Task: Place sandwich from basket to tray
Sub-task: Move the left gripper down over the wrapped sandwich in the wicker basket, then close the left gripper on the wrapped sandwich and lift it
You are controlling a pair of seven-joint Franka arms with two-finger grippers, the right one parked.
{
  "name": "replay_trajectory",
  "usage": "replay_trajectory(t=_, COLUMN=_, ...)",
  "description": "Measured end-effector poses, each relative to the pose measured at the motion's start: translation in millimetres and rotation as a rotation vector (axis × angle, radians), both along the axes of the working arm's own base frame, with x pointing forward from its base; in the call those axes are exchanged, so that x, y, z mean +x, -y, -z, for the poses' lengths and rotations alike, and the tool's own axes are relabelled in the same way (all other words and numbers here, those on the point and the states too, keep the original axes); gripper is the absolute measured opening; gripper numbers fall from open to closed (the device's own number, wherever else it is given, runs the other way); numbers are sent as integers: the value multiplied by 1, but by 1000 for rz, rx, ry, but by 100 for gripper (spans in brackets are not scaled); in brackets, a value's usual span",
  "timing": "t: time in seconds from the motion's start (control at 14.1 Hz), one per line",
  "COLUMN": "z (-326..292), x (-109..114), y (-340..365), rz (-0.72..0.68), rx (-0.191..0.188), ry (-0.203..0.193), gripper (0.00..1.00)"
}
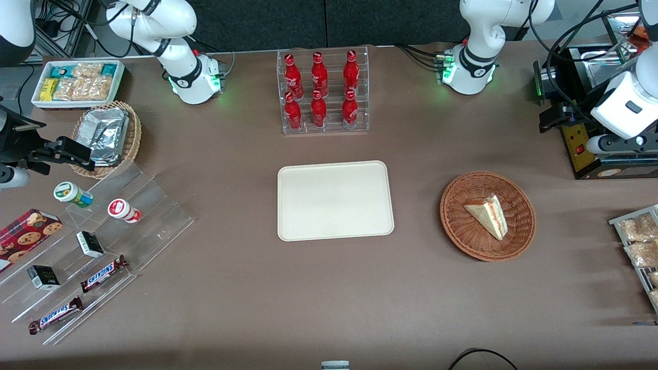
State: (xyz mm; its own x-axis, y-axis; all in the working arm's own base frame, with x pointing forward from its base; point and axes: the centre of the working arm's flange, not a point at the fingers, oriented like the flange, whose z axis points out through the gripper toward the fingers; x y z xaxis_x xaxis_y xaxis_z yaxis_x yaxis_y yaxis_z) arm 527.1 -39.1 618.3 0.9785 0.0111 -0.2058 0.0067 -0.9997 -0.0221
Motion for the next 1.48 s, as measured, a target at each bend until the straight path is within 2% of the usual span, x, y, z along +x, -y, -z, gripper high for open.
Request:
replay_trajectory(t=0.14, z=0, x=0, y=0, rz=1, rx=1, ry=0, gripper=100)
replay_trajectory(t=0.35, z=13, x=5, y=1, rz=6, rx=26, ry=-19, gripper=100)
replay_trajectory(t=0.49, z=49, x=18, y=3, rz=10, rx=37, ry=-33, gripper=100)
replay_trajectory(t=0.64, z=102, x=33, y=6, rz=-11, rx=47, ry=-20, gripper=100)
replay_trajectory(t=0.85, z=168, x=38, y=8, rz=-114, rx=66, ry=17, gripper=100)
replay_trajectory(t=1.06, z=224, x=33, y=12, rz=-310, rx=85, ry=100, gripper=100)
replay_trajectory(t=1.27, z=282, x=17, y=22, rz=-435, rx=84, ry=163, gripper=100)
replay_trajectory(t=1.48, z=319, x=6, y=24, rz=-494, rx=88, ry=177, gripper=100)
